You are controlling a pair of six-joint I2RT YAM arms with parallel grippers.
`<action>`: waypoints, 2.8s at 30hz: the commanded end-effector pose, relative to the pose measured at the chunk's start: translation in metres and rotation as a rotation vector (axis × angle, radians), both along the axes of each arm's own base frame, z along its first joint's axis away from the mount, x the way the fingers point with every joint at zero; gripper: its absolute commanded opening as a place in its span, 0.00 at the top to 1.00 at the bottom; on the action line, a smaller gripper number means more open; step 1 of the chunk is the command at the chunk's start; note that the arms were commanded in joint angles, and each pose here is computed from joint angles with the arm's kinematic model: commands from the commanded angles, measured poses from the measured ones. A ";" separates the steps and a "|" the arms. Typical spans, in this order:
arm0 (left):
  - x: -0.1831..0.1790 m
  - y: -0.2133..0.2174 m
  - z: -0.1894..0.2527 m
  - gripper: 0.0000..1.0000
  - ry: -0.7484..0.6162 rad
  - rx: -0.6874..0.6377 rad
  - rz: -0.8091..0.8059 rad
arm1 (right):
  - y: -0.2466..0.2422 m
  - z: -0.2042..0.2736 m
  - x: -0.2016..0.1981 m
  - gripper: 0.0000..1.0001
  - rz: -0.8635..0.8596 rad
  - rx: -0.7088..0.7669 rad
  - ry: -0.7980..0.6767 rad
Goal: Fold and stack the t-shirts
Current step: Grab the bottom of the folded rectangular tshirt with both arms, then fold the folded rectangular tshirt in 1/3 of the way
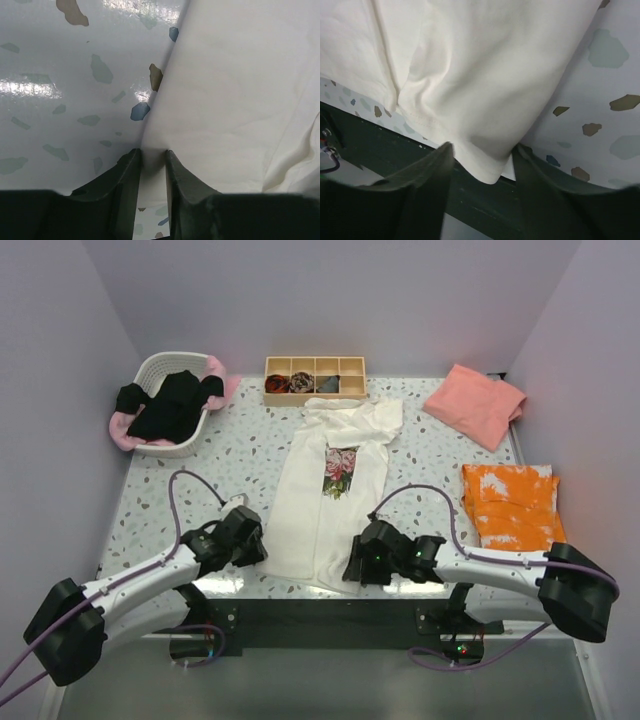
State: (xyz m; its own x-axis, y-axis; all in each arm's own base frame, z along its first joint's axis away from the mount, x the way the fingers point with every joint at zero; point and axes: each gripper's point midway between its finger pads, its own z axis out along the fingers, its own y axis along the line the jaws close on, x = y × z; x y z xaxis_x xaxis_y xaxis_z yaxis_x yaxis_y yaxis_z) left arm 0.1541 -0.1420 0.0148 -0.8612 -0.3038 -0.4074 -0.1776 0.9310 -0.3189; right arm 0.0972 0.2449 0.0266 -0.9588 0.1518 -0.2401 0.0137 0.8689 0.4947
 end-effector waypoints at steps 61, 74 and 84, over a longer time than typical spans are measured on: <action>-0.057 -0.047 0.005 1.00 0.116 -0.005 -0.341 | -0.061 0.044 0.015 1.00 -0.155 -0.092 -0.171; -0.003 -0.083 0.054 1.00 -0.031 0.026 -0.333 | -0.067 0.092 0.051 0.88 -0.172 -0.185 -0.345; 0.065 -0.079 0.068 1.00 -0.115 0.036 -0.253 | -0.080 0.097 0.110 0.85 -0.199 -0.287 -0.417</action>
State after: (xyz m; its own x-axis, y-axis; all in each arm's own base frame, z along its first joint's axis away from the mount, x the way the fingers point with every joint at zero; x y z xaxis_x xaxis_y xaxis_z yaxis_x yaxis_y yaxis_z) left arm 0.1823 -0.2154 0.0607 -0.9049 -0.0481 -0.4229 0.0738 0.9608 -0.2673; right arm 0.1688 0.1725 0.1094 -0.7856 0.1941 -0.5875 0.0383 0.9630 0.2669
